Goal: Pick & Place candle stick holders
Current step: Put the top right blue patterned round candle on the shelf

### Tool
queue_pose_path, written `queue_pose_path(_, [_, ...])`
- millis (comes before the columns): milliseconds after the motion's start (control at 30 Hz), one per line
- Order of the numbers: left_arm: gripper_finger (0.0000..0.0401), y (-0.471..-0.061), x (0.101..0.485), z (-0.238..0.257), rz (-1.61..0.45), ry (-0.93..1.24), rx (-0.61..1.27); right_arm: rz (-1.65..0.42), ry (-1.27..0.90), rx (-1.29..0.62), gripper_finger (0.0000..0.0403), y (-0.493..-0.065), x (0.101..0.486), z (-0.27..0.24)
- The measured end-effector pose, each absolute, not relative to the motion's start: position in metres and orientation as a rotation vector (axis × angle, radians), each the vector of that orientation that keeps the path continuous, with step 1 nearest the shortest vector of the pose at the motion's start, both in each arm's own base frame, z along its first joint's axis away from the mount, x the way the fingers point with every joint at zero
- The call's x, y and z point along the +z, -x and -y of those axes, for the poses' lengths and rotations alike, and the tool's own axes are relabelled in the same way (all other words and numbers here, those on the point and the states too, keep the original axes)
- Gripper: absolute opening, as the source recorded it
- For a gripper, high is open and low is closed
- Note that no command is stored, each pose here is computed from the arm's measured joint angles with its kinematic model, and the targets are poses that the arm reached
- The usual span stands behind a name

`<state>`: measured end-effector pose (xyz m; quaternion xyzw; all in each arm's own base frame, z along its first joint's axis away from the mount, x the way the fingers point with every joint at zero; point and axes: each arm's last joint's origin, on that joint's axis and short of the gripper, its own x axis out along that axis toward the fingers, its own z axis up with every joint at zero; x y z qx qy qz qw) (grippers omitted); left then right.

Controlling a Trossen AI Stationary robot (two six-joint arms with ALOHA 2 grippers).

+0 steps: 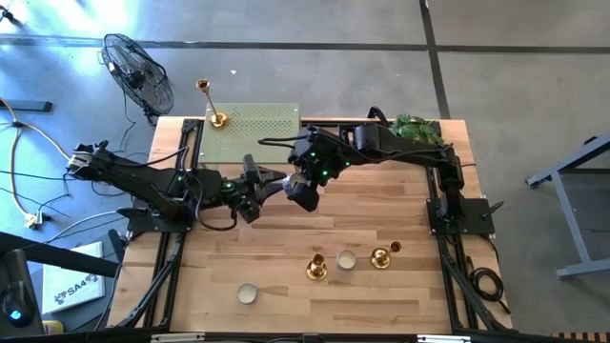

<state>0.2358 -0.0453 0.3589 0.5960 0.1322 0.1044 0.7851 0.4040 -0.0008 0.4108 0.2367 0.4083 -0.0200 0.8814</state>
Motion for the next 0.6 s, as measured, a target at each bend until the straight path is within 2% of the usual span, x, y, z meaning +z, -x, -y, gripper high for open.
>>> queue_pose_path(233, [0.0191, -0.2358, 0.359, 0.0454, -0.304, -1.435, 0.206, -0.851, -0.493, -0.044, 0.0286, -0.4039, 0.4107, 0.0008])
queue_pose_path(600, [0.0191, -0.2357, 0.3575, 0.0456, -0.292, -1.339, 0.193, -0.853, -0.493, -0.043, 0.0286, -0.4038, 0.4105, 0.0005])
